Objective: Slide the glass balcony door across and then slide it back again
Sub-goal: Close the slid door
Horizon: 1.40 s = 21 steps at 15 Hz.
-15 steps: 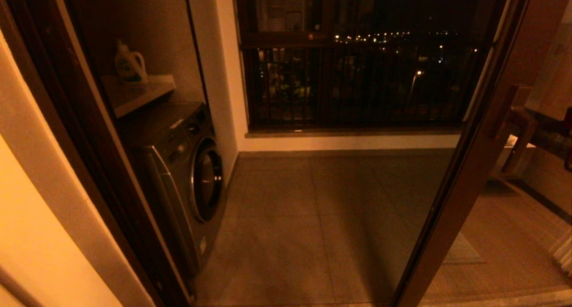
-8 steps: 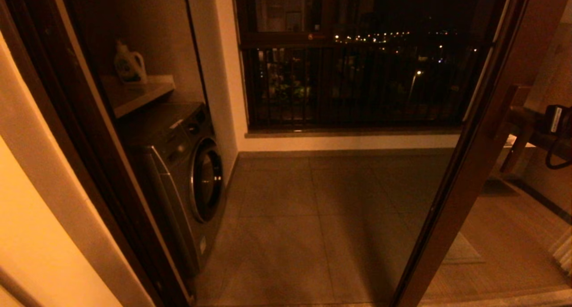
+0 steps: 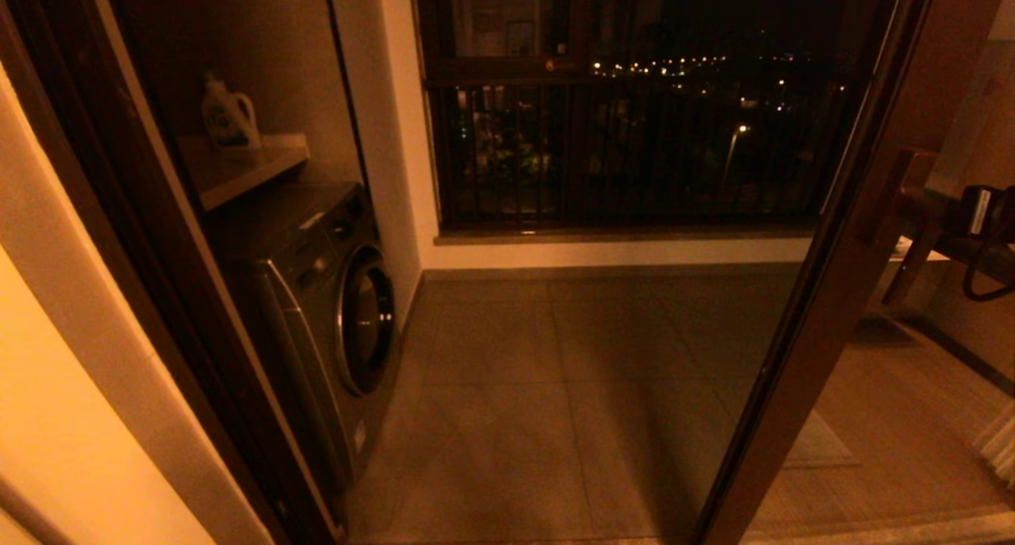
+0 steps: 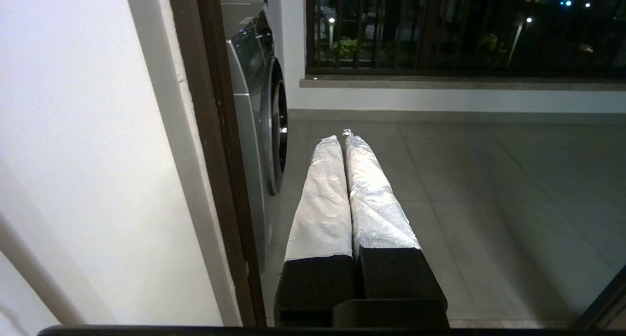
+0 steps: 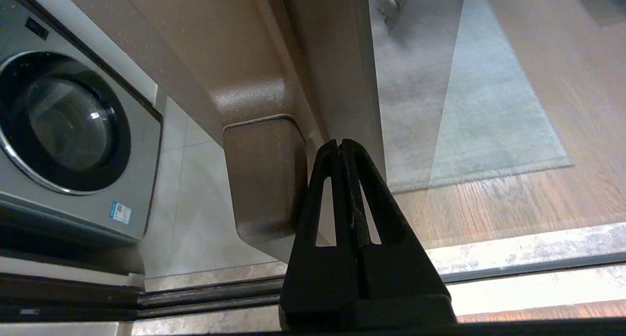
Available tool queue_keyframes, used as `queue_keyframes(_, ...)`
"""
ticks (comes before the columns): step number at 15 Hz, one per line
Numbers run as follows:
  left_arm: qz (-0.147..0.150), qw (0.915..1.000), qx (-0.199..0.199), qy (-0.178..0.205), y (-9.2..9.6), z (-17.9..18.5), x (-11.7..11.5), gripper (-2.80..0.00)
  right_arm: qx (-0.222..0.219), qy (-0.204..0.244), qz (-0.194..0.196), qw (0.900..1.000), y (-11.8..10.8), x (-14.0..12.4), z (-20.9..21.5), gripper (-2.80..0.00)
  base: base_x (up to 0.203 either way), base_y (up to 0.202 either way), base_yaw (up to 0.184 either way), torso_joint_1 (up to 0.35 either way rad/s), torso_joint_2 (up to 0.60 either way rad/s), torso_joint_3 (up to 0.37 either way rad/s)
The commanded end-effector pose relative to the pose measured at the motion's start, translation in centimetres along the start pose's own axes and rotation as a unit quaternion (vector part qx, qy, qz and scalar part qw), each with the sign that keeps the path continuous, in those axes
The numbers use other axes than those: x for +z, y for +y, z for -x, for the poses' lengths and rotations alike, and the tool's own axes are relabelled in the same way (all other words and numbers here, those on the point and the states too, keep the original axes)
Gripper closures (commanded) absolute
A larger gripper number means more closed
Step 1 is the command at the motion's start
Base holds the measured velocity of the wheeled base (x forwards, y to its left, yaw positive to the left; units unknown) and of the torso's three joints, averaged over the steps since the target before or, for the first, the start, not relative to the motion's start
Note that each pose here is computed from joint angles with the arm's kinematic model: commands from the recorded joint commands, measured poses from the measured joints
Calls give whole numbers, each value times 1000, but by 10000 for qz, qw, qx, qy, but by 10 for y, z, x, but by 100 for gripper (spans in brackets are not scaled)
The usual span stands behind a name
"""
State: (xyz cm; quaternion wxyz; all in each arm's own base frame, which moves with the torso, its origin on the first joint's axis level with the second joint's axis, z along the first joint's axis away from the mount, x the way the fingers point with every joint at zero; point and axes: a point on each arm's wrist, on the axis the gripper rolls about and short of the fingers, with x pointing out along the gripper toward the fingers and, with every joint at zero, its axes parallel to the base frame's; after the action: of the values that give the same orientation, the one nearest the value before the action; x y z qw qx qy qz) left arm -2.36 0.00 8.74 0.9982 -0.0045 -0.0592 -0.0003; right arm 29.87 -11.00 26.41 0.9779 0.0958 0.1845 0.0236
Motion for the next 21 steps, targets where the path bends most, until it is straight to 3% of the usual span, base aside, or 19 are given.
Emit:
queue_keyframes(1,1,9998,2,202,0,-2,-11,0,63,0,23,10000,4,0,0,0,0,0,0,0,0,0)
queue_keyframes(19,1,9998,2,202,0,-2,-11,0,559,59,143,9983,39,0,-8,0,0,0,0,0,0,0)
queue_keyframes(21,1,9998,2,202,0,-2,-11,0,362,63,203,9991,48,-1,-11,0,0,0,0,0,0,0)
